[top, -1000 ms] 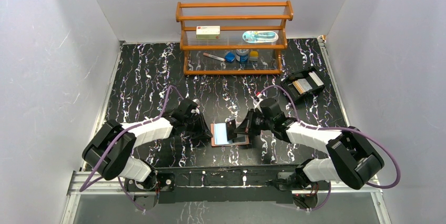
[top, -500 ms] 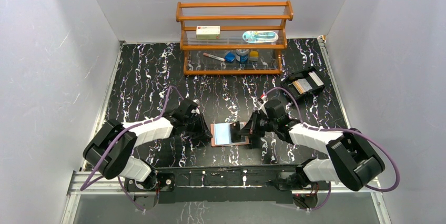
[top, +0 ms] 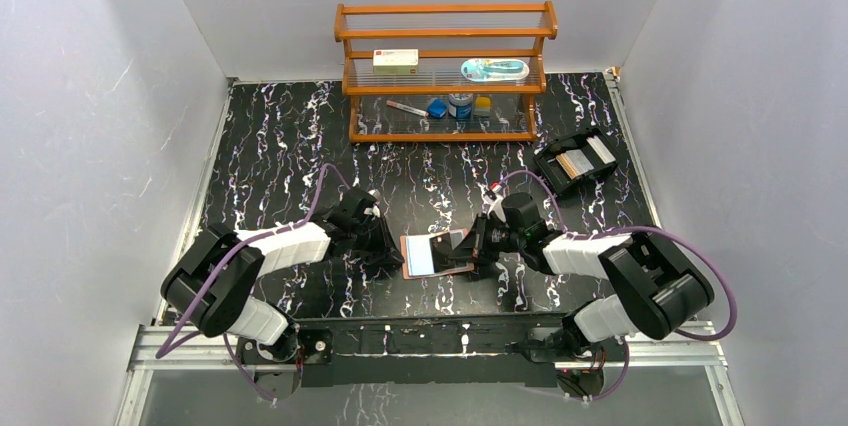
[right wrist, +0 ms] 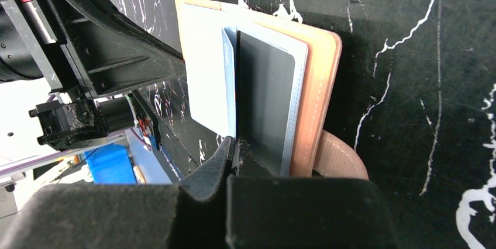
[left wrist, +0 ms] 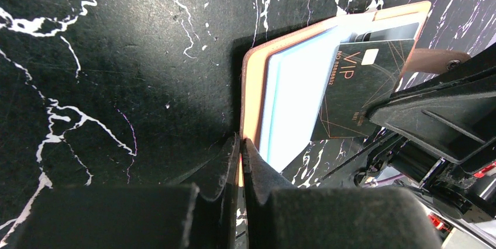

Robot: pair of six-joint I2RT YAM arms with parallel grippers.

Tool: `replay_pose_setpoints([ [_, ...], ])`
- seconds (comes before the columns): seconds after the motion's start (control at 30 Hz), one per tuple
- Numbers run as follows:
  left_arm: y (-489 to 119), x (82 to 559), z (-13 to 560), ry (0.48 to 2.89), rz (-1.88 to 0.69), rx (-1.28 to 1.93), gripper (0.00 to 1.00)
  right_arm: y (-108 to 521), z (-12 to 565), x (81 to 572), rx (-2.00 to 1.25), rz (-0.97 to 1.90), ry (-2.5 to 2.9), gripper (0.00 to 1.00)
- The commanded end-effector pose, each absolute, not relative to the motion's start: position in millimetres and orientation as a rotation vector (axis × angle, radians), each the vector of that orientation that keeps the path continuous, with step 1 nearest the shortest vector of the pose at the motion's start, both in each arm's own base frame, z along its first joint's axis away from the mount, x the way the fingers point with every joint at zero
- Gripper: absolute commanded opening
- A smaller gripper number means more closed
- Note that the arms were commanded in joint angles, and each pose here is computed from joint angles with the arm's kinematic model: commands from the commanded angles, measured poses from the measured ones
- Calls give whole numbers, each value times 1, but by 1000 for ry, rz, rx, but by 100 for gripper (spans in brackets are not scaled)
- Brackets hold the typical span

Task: Put the credit cards into the card holder
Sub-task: Insert the credit card into the card holder.

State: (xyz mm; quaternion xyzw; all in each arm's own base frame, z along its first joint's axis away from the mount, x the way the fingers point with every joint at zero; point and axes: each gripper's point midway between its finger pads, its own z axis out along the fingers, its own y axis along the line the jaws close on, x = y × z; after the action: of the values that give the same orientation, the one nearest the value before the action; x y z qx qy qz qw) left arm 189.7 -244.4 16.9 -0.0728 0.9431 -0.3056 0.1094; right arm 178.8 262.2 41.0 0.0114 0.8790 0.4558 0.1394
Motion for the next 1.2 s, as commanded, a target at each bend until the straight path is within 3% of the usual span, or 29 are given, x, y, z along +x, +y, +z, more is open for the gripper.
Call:
replay_pose_setpoints([
  [0.0, -239, 184, 8, 2810, -858, -206, 2, 267, 43, 180, -31, 1354, 2495, 0],
  [0.7, -240, 185, 10, 2804, -867, -205, 0, 269, 27, 184, 45, 1338, 2545, 0],
  [0.93, -241, 185, 11, 2800, -880, -203, 0, 280, 22, 181, 19, 1309, 2595, 16],
  [1.17, -240, 185, 10, 2804, -870, -213, 0, 270, 13, 182, 48, 1071, 2700, 32],
])
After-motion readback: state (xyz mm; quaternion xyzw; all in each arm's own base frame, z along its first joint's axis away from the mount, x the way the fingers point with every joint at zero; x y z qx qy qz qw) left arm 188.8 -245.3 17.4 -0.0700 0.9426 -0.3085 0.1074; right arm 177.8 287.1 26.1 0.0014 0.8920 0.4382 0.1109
